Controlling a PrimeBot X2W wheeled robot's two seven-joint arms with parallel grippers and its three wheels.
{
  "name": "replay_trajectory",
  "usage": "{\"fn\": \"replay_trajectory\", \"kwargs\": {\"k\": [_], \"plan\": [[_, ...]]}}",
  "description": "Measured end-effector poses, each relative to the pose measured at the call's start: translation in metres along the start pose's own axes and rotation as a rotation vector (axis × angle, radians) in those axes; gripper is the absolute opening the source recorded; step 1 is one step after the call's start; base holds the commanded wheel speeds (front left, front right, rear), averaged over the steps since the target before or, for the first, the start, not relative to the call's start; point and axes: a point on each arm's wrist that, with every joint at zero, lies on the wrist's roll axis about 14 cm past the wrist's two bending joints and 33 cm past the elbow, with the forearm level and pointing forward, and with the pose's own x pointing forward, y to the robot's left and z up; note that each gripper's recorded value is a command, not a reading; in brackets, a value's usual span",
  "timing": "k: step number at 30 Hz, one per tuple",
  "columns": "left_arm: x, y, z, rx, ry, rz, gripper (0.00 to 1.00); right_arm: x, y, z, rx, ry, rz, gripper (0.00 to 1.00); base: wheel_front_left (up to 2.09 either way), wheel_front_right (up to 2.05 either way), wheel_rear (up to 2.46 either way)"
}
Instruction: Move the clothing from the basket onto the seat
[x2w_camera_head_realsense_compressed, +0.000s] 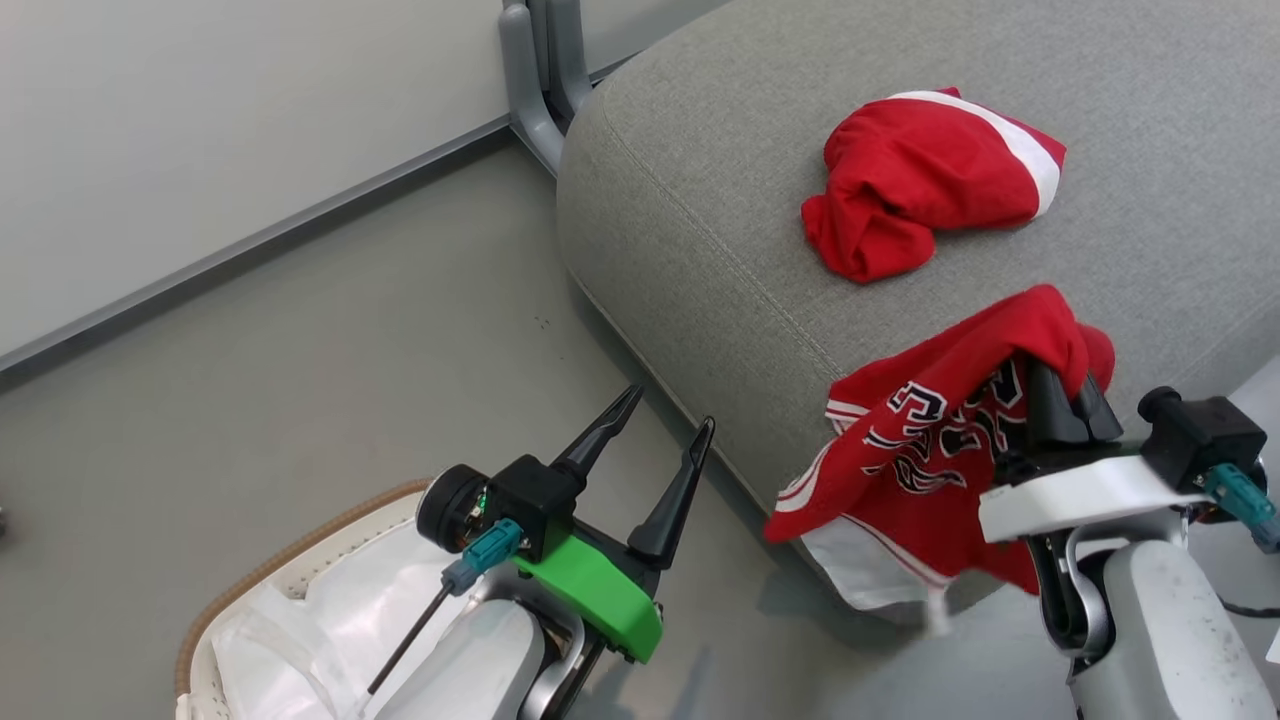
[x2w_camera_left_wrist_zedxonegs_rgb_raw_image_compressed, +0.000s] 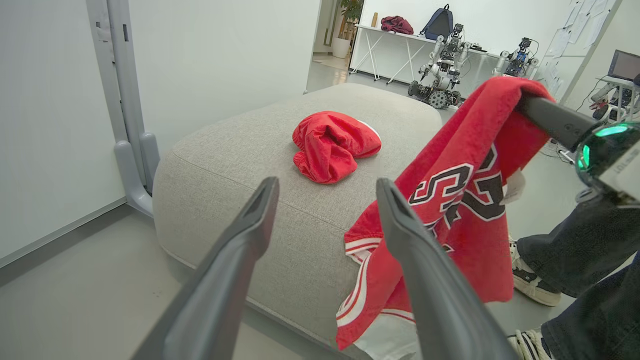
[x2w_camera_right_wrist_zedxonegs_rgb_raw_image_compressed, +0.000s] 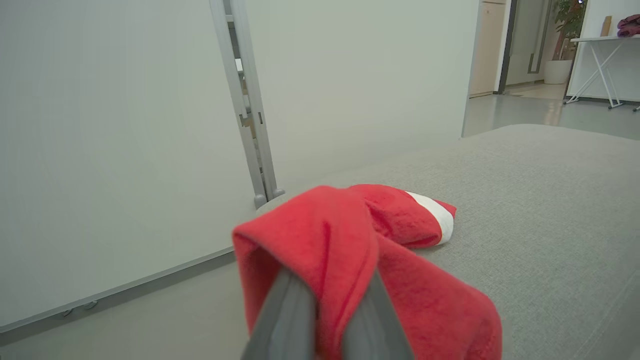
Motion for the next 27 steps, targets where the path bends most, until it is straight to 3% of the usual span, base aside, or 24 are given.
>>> {"fn": "replay_trajectory", "kwargs": {"k": [6,10,17,22,27], "plan": [[-0.003,0.015,-0.015,-0.026,0.031,0.016,1.0,0.042,0.013,0.038,-0.092,-0.114,0.048,0.0,0.0,0.0,0.0],[-0.008,0.031,-0.025,-0.036,0.051,0.044,1.0,0.085,0.02,0.086,-0.259,-0.232,0.114,0.0,0.0,0.0,0.0],[-0.024,0.057,-0.038,-0.043,0.079,0.098,1.0,0.152,0.006,0.168,-0.487,-0.388,0.091,0.0,0.0,0.0,0.0],[-0.043,0.08,-0.051,-0.046,0.113,0.147,1.0,0.198,0.0,0.201,-0.635,-0.394,0.043,0.0,0.0,0.0,0.0],[-0.057,0.106,-0.051,-0.049,0.108,0.212,1.0,0.231,-0.011,0.199,-0.704,-0.334,-0.021,0.0,0.0,0.0,0.0]]}}
